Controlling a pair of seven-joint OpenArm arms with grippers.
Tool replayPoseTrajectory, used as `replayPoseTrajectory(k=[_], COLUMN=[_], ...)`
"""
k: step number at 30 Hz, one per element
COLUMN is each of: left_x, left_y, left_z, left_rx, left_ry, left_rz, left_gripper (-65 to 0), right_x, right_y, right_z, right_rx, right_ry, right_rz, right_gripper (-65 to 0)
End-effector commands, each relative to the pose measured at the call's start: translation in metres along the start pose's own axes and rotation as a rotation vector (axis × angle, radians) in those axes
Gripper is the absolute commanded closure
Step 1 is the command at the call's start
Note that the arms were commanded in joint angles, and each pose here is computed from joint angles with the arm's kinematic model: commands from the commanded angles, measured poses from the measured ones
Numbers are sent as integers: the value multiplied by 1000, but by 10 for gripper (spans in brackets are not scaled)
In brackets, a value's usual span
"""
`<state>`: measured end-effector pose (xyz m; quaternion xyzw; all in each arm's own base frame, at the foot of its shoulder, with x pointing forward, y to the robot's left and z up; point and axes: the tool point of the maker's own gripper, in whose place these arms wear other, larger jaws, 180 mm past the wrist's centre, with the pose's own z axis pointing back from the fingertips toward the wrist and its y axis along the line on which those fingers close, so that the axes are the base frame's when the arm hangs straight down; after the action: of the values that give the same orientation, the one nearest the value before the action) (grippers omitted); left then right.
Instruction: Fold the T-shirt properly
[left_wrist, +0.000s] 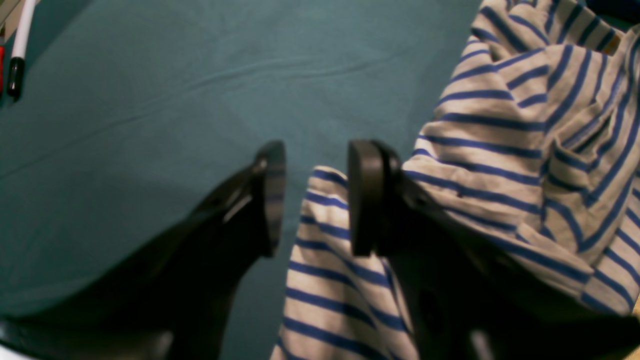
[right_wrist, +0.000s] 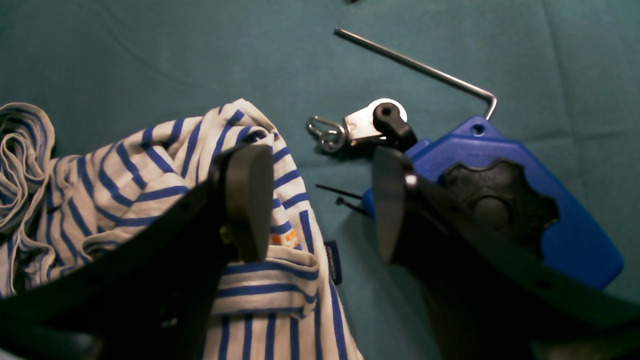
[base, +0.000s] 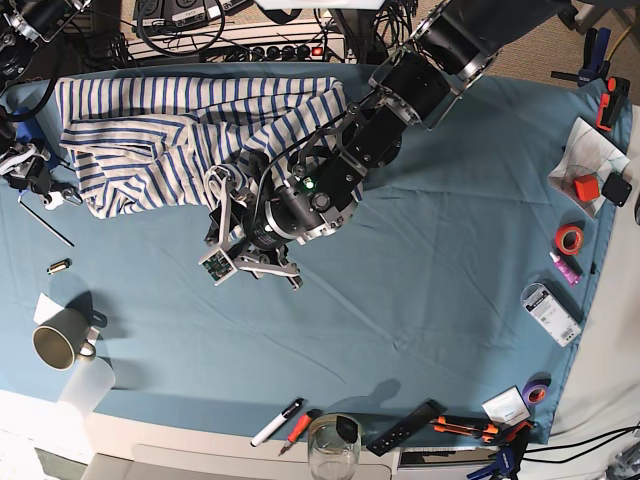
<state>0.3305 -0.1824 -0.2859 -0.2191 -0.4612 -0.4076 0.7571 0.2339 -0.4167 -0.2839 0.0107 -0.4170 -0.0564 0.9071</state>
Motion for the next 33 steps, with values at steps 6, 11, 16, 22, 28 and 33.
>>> replayPoseTrajectory(k=[6,11,16,22,28,33], left_x=[24,24,24,23,23,21], left_y=[1,1,1,1,1,-1], left_z=[2,2,2,2,2,2], left_rx=[1,1,1,1,1,-8], left_ry=[-64,-64,-64,-64,-64,-46], left_rz=[-5,-5,-5,-5,-5,3], left_gripper=[-224,-224,-224,-224,-224,-224], right_x=[21,21,21,21,21,22], right_y=[-4,-4,-4,-4,-4,-4], right_z=[7,7,7,7,7,7], right_rx=[-11,-11,-11,-11,-11,-11], right_ry=[-57,-57,-57,-57,-59,-61], right_rz=[32,32,32,32,32,32], right_gripper=[-316,-316,-316,-316,-316,-316])
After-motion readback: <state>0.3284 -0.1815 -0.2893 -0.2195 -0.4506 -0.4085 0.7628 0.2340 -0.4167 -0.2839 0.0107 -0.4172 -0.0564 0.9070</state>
